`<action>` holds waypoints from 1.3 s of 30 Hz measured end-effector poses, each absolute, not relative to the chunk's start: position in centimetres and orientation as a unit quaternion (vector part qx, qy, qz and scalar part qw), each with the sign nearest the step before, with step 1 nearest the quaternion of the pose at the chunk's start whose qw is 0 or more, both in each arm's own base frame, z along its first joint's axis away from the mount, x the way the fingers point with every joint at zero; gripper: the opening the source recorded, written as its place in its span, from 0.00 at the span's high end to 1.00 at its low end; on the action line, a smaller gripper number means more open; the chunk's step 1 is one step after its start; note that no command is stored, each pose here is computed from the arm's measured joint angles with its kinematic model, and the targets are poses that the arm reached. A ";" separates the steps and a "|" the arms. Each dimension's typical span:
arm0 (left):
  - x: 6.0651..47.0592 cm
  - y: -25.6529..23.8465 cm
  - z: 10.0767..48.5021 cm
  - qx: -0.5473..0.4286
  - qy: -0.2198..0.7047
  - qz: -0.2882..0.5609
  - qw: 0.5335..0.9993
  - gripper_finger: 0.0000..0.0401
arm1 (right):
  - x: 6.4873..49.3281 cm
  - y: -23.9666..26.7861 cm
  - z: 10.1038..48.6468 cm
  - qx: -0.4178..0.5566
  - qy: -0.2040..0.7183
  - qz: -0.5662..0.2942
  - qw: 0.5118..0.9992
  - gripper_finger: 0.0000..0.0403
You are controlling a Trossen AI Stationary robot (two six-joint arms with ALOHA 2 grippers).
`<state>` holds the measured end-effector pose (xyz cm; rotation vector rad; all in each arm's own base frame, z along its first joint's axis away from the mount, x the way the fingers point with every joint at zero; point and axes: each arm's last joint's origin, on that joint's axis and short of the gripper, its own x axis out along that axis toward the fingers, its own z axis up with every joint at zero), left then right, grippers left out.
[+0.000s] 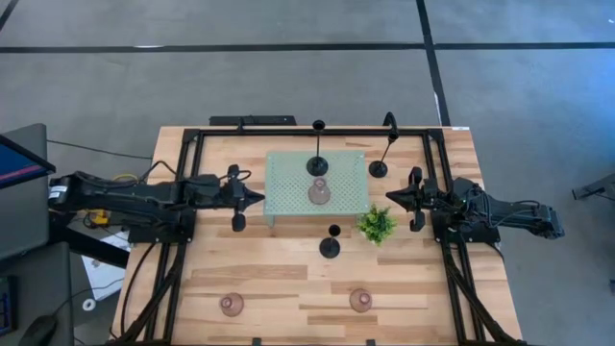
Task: Pick & Place candle stick holders
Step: Align the top black candle holder on the shelf with the black candle holder
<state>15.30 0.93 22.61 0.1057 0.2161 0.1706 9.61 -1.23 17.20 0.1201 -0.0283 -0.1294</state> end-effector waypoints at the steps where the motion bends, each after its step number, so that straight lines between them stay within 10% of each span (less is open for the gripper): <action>1: 15.4 0.9 22.6 0.050 0.109 0.085 0.989 0.96 | 9.6 -1.2 17.2 0.060 -0.014 -0.064 0.996 1.00; 39: 15.4 1.0 23.1 0.135 0.092 0.096 0.982 0.96 | 9.6 -1.5 17.2 0.060 -0.017 -0.117 0.991 1.00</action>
